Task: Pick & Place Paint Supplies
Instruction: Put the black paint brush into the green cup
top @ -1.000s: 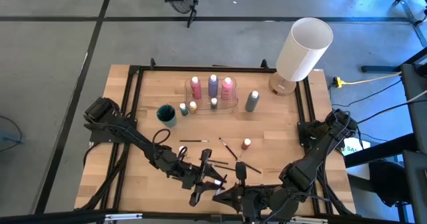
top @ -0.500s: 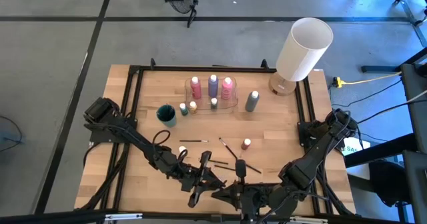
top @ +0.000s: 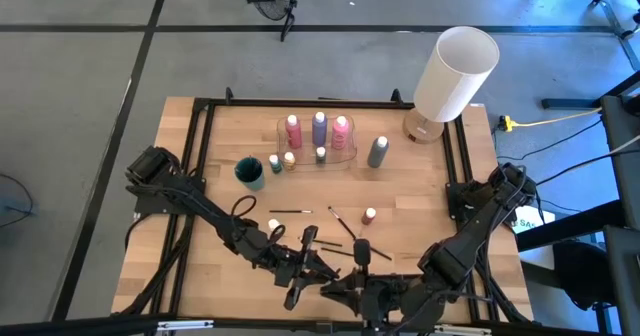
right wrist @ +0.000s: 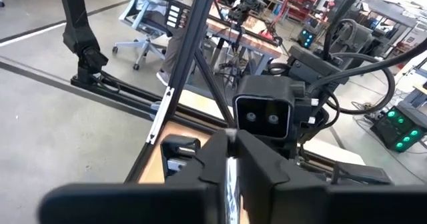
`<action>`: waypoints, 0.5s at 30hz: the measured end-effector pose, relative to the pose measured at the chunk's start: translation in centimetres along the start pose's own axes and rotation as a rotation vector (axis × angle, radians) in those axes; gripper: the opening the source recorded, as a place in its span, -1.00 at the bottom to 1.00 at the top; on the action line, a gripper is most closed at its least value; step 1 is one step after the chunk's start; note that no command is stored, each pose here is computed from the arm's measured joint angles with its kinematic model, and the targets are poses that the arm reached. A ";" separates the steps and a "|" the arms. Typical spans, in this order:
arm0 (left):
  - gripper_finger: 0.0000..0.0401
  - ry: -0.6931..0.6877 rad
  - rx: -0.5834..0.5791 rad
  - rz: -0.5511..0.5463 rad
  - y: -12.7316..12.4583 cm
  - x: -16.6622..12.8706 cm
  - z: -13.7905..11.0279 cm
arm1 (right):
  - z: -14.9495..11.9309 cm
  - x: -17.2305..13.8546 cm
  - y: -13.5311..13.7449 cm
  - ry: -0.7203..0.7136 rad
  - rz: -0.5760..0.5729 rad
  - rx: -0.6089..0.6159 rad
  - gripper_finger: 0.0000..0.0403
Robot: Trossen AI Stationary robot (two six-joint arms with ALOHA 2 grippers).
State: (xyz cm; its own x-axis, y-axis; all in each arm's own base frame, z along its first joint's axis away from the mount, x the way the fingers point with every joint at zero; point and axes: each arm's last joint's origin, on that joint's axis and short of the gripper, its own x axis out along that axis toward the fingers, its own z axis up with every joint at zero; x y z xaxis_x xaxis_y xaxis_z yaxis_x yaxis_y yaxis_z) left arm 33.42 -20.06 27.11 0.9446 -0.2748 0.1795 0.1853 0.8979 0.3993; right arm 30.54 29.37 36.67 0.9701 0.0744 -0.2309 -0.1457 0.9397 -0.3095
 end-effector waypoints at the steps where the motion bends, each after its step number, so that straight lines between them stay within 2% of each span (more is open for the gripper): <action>1: -0.86 0.000 -0.001 0.000 0.0 0.0 0.0 | 0.0 -0.1 0.1 0.001 0.003 -0.003 -0.75; 6: -0.86 -0.010 -0.007 0.005 0.1 0.0 0.1 | 0.0 -0.7 0.8 0.004 -0.036 -0.013 -0.44; 9: -0.86 -0.037 -0.022 0.016 0.2 0.0 0.5 | 0.0 -1.4 1.5 0.004 -0.064 -0.071 -0.29; 15: -0.86 -0.027 -0.020 0.029 0.3 0.0 0.6 | 0.7 -4.8 4.1 -0.021 -0.232 -0.165 -0.19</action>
State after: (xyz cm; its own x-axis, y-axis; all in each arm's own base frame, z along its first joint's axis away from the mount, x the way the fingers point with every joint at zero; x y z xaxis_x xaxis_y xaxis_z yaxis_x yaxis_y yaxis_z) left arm 33.30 -19.98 27.77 0.9421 -0.2573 0.2150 0.1636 0.9124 0.3751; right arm 25.47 33.12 37.18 0.9848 -0.1281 -0.1172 0.0533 0.8656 -0.4979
